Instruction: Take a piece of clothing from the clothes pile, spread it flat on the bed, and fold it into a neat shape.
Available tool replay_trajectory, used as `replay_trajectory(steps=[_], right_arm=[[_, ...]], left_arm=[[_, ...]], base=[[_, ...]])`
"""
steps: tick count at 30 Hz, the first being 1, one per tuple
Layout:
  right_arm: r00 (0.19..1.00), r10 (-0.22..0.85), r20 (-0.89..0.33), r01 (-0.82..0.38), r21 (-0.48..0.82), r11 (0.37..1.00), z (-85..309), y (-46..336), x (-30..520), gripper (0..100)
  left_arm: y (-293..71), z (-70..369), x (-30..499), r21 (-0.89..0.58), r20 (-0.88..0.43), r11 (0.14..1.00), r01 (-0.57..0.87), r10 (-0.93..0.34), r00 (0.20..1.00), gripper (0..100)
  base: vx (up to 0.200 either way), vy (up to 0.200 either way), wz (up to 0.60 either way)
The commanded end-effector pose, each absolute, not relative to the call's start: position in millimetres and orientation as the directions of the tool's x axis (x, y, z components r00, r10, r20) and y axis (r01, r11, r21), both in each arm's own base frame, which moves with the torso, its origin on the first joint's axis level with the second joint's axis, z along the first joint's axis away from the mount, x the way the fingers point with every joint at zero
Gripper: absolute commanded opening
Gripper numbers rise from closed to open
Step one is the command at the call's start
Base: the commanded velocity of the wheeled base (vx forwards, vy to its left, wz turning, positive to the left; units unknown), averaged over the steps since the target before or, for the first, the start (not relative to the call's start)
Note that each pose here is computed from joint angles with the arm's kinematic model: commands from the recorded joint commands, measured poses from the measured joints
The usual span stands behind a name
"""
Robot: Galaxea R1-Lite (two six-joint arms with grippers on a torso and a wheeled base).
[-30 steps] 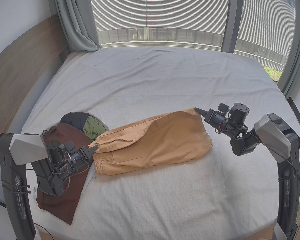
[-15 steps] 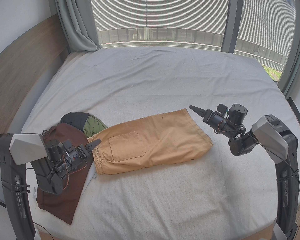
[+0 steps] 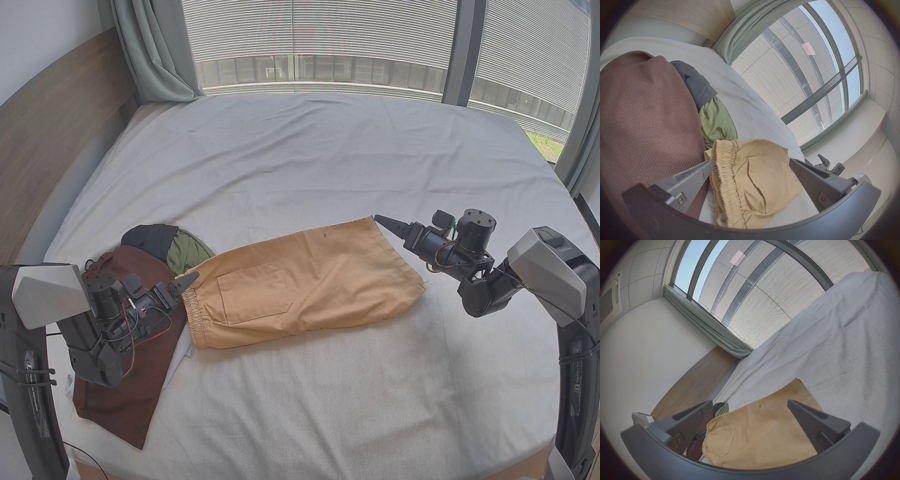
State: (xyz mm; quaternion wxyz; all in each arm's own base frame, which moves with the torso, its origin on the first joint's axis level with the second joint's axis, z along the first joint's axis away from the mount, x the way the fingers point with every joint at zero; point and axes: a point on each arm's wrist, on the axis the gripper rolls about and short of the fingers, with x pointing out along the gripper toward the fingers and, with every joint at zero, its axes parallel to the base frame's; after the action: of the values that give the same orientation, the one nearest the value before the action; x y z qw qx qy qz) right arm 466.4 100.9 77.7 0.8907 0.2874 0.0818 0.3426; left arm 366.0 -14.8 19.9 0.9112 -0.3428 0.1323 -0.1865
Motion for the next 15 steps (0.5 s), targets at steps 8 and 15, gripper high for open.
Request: replay_trajectory(steps=[8, 15], right_arm=[[0.784, 0.620, 0.011, -0.505, 0.591, 0.629, 69.6, 95.6, 418.4, 100], [0.780, 0.626, 0.003, -0.490, 0.625, 0.608, 50.5, 93.3, 389.0, 100]], left_arm=[[-16.0, 42.9, 359.2, -0.671, -0.067, 0.685, 0.283, -0.436, 0.898, 100], [-17.1, 46.6, 356.5, -0.670, -0.063, 0.684, 0.289, -0.440, 0.896, 100]], base=[[0.000, 0.000, 0.00], [0.000, 0.000, 0.00]])
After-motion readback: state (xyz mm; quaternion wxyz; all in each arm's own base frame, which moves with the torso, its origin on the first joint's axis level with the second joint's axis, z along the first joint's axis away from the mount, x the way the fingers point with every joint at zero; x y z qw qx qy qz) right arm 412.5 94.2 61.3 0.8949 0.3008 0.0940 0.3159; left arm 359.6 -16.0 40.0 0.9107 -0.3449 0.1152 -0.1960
